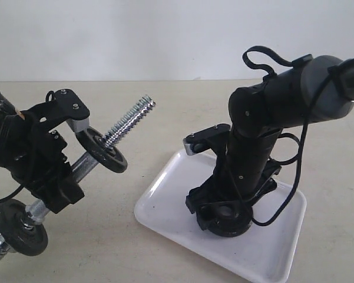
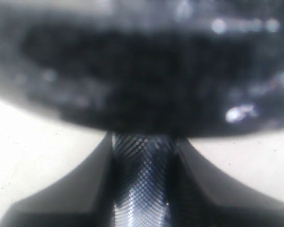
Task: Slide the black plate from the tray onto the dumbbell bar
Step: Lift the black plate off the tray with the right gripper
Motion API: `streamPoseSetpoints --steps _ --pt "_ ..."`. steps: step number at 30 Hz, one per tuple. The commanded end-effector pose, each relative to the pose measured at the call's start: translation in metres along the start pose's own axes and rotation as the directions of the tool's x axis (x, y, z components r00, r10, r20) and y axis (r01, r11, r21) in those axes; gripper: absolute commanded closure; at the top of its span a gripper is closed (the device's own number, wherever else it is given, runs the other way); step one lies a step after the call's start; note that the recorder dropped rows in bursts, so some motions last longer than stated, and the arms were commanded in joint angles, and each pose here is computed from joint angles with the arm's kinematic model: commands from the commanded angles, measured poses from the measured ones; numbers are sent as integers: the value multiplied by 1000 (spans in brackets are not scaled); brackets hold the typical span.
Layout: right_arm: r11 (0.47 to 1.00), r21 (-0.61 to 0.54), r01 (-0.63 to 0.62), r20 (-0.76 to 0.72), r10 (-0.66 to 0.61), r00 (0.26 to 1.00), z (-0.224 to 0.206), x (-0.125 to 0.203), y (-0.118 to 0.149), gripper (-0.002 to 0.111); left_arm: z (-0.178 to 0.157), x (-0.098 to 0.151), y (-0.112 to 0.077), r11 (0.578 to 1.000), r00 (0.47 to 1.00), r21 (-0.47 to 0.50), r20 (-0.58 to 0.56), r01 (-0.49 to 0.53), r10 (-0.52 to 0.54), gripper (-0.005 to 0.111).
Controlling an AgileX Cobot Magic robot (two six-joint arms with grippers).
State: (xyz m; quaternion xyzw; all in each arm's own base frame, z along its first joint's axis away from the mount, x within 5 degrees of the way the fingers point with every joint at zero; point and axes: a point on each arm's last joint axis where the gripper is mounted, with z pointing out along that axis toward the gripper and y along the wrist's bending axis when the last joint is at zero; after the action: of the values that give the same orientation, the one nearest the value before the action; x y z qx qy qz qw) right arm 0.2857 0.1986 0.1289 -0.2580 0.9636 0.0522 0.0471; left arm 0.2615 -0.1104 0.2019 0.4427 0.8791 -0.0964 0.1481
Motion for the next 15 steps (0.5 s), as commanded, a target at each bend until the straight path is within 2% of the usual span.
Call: streamPoseSetpoints --steps 1,11,15 --pt "1000 -31 5 82 -2 997 -24 -6 5 108 -22 -14 0 999 991 -46 134 28 -22 102" --pt "998 -32 57 299 -45 953 -102 -1 9 108 -22 -14 -1 999 991 -41 130 28 -22 102" --pt "996 -4 95 359 -87 929 -129 7 7 108 -22 -14 -2 999 992 -37 123 -29 34 102"
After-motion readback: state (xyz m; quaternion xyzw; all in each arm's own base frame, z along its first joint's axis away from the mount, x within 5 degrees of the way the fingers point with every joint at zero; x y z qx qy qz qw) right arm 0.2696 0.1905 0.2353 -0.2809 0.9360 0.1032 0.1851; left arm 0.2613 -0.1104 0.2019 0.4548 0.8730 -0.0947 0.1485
